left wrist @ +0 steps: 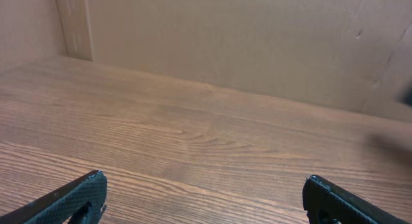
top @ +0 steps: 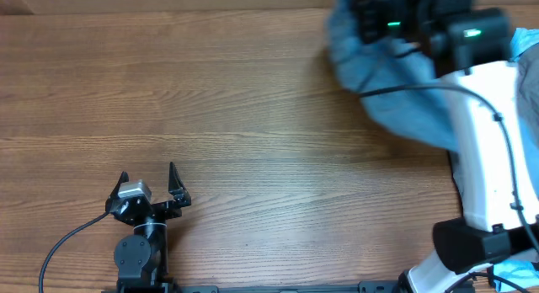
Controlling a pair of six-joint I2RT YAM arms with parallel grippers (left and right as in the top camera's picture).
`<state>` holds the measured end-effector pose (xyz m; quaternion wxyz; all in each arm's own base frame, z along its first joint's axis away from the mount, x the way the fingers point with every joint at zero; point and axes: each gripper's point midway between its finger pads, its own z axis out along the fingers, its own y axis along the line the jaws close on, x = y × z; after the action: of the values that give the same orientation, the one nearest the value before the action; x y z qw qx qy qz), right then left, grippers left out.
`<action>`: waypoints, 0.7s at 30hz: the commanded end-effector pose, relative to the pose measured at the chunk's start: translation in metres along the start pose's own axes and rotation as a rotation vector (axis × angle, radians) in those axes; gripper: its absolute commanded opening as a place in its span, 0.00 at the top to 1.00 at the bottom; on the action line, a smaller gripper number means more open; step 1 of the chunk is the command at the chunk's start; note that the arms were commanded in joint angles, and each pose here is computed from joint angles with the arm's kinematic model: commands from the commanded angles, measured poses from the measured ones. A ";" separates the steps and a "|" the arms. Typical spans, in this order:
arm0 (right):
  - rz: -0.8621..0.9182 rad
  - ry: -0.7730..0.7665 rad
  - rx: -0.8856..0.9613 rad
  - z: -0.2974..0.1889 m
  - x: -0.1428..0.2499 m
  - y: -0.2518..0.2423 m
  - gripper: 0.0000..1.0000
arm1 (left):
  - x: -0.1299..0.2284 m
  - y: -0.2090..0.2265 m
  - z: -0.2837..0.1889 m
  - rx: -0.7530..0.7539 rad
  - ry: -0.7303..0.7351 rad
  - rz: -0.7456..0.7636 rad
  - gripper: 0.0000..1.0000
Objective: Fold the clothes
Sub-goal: 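Drag the jeans leftward across the table with the right gripper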
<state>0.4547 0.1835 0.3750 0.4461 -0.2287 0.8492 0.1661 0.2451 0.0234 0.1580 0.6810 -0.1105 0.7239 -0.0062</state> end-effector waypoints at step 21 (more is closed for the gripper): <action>-0.169 -0.103 -0.428 0.132 0.015 0.289 0.47 | 0.000 -0.001 0.000 0.005 -0.003 0.018 0.00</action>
<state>0.3944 0.4810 0.2793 0.4185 -0.3783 0.7699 0.2983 0.2451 0.0234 0.1580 0.6810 -0.1105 0.7239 -0.0062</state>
